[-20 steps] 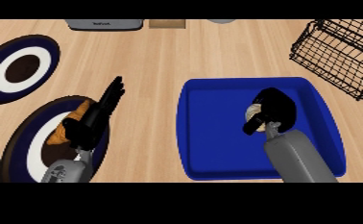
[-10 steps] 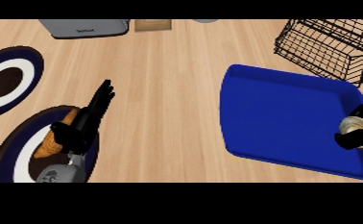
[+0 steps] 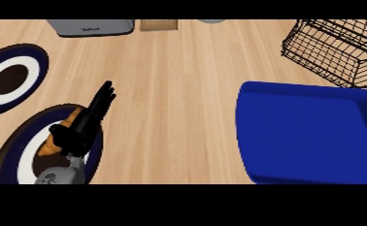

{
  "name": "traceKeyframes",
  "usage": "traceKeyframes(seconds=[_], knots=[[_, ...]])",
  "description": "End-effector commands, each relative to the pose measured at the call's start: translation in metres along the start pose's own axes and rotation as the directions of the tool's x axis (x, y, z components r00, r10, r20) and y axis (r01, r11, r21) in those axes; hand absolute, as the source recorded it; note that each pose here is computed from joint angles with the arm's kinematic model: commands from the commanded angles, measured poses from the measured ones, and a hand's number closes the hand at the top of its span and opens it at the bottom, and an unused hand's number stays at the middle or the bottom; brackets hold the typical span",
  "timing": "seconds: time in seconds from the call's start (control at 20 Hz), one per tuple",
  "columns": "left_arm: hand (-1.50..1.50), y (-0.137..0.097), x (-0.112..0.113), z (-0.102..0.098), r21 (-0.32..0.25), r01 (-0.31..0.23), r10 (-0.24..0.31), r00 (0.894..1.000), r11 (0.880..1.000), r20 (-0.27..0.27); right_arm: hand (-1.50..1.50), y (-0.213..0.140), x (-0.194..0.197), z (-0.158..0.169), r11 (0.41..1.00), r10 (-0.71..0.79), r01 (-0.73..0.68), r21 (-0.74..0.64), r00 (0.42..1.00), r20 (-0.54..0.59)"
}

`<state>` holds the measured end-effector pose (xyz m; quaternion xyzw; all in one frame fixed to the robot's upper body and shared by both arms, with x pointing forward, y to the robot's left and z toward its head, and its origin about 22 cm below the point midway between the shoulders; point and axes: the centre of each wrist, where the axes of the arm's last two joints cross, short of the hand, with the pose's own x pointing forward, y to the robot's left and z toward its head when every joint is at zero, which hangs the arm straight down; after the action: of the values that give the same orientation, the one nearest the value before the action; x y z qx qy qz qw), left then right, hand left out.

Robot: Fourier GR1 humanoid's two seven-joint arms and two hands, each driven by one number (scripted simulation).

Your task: Pick the cupcake from the tray and place it in the tiered basket

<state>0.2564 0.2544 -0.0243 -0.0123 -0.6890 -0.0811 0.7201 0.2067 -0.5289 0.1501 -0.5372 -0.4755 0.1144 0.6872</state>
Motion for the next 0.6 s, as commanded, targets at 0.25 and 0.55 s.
traceKeyframes(seconds=[0.25, 0.55], knots=[[0.0, -0.013, 0.007, -0.016, -0.069, -0.005, 0.006, 1.0, 0.998, 0.011, 1.5, -0.109, 0.022, -0.028, 0.991, -0.12, 0.126, -0.049, 0.988, 0.101], [0.0, -0.024, 0.014, -0.026, -0.081, 0.023, -0.021, 1.0, 0.996, 0.022, 1.5, -0.124, 0.087, -0.052, 0.981, -0.179, 0.185, -0.067, 0.981, 0.075]])
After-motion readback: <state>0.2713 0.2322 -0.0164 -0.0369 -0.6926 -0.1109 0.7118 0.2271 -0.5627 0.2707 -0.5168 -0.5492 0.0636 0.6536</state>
